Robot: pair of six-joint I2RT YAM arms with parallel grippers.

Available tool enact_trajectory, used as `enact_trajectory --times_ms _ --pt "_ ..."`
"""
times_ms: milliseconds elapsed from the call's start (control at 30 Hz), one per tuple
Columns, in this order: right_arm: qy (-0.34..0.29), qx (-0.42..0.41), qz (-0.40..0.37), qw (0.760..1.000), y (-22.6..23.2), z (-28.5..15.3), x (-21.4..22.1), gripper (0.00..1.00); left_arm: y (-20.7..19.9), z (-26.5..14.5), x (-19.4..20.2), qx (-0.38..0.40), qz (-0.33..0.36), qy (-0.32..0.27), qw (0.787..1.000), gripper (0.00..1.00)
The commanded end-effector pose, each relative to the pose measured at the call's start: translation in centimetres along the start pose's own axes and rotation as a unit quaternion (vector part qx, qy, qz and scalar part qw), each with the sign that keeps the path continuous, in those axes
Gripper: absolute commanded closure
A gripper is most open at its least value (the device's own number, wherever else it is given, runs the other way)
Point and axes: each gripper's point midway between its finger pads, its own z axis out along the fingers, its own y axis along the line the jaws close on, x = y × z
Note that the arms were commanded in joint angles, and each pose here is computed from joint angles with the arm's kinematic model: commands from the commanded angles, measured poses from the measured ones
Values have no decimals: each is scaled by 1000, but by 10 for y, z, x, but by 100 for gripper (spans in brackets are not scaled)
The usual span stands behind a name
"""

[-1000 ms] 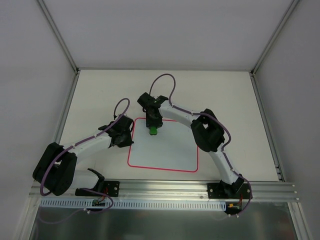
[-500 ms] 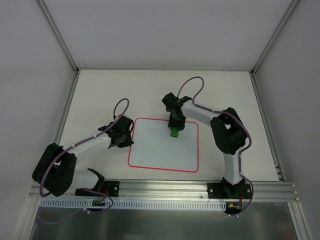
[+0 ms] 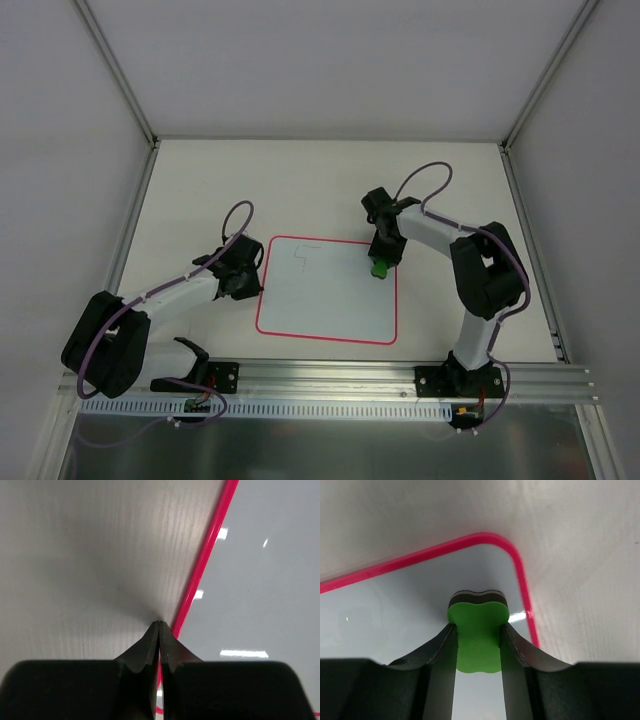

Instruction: Erase the whiteboard

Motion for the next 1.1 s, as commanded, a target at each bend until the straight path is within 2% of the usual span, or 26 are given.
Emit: enact_trajectory --times_ms 0,233,333,467,533,567,600,633,700,767,867,900,933,1000,1033,1067 --pt "53 10 -68 996 20 16 47 100 15 -1 10 -26 -3 17 1000 100" --pt "90 -30 -167 981 113 17 109 100 11 -3 7 -18 -2 13 1000 100" --pt "95 -28 -191 977 127 14 125 100 12 -4 7 -18 -4 12 1000 100" --pt "73 -40 -198 977 137 3 122 99 9 -6 5 -11 -4 7 1000 100" --pt "59 -44 -199 977 138 -4 115 94 6 -9 1 -5 -3 0 1000 98" --pt "44 -49 -201 977 137 -12 109 92 4 -11 -2 -1 -3 -4 1000 88" --pt "36 -53 -202 977 138 -17 105 90 2 -12 -4 2 -3 -5 1000 84" --pt "29 -56 -204 977 138 -22 102 84 1 -14 -6 5 -4 -9 1000 80" --pt "8 -60 -206 977 139 -31 93 76 -3 -18 -9 12 -5 -13 1000 67" --pt "-11 -73 -210 975 141 -45 83 63 -5 -22 -12 16 -5 -16 1000 55" --pt "-21 -91 -211 973 141 -62 75 48 -8 -29 -19 19 -8 -26 999 41" --pt "-26 -93 -210 973 139 -66 72 46 -9 -32 -22 19 -9 -29 999 31" --pt "-32 -95 -210 973 136 -70 68 39 -11 -35 -25 23 -11 -34 999 26" --pt "-44 -104 -208 971 128 -81 58 32 -16 -41 -31 30 -13 -42 999 18" --pt "-48 -115 -208 970 128 -84 55 27 -18 -43 -32 33 -12 -41 999 10" --pt "-41 -128 -213 968 122 -89 58 26 -20 -45 -33 36 -10 -43 998 7"
